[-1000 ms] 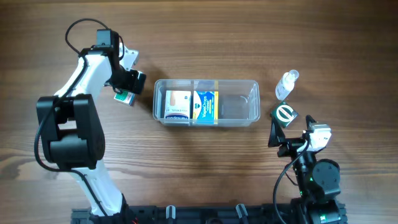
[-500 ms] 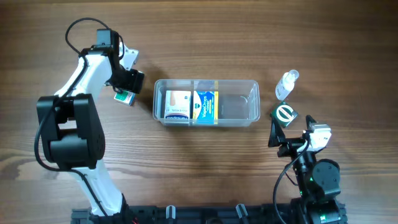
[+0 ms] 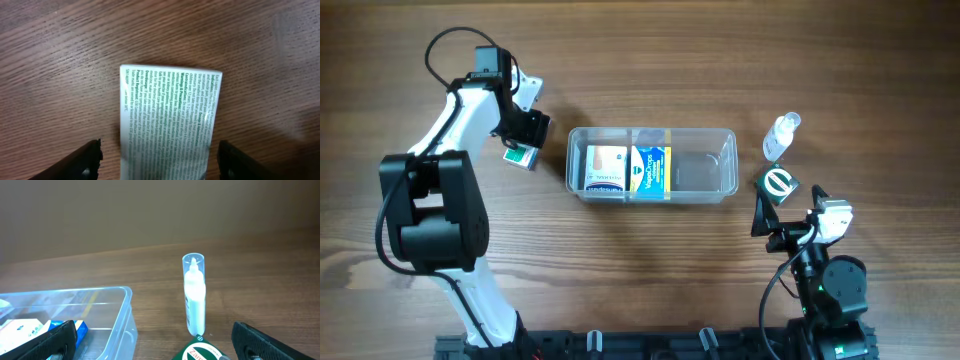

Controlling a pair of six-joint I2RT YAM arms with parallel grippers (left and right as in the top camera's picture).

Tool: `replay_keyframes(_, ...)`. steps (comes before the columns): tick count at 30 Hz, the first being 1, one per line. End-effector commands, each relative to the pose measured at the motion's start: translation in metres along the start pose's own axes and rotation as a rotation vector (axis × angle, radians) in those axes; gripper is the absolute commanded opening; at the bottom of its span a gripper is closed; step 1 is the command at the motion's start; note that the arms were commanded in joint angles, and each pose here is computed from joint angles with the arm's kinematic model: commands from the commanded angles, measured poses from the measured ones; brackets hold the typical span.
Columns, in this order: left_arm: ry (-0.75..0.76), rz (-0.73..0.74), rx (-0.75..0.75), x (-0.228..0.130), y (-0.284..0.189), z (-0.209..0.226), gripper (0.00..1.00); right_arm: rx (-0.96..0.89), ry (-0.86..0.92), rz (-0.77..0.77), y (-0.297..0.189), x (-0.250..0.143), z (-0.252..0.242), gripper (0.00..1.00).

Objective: Pack container
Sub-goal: 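Move the left gripper to the white-green box and grasp it, then carry the white-green box over the container and lower it in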

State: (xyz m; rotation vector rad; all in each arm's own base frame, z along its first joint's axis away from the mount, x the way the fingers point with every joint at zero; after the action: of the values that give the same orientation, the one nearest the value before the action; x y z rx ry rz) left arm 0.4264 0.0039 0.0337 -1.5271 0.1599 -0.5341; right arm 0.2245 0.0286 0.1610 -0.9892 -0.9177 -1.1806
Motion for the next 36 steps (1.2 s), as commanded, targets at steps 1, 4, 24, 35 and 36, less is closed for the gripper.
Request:
replay_keyframes(1,0.004,0.037,-0.023,-0.013,0.014,-0.005,0.73,0.01,-0.01,-0.001,0.0,0.0,0.001,1.0)
replay_keyframes(4,0.004,0.044,-0.026,-0.018,0.019,-0.008,0.73,0.009,-0.01,0.0,0.0,-0.001,0.001,1.0)
replay_keyframes(24,0.006,0.022,0.01,-0.012,0.013,-0.001,0.47,0.01,-0.01,-0.001,0.0,0.0,0.001,1.0)
replay_keyframes(35,0.018,-0.196,0.119,0.028,-0.076,0.013,0.45,0.01,-0.01,-0.001,0.0,0.0,0.001,1.0)
replay_keyframes(36,0.027,-0.233,0.134,0.033,-0.093,0.01,0.45,0.01,-0.01,-0.001,0.0,0.0,0.001,1.0)
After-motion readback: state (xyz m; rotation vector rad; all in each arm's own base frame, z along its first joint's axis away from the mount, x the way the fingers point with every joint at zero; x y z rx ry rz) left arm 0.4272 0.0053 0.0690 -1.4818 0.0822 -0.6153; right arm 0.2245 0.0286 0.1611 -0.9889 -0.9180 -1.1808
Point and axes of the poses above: each gripper's point midway between its finger pads, its own y axis out along the fingers, its own z axis along the line the jaws close on, x = y × z, the point moved 2 cm from there along -y, back along the fingers, and after that the axes turned 9 degrees about y, right-handed, at the moved point
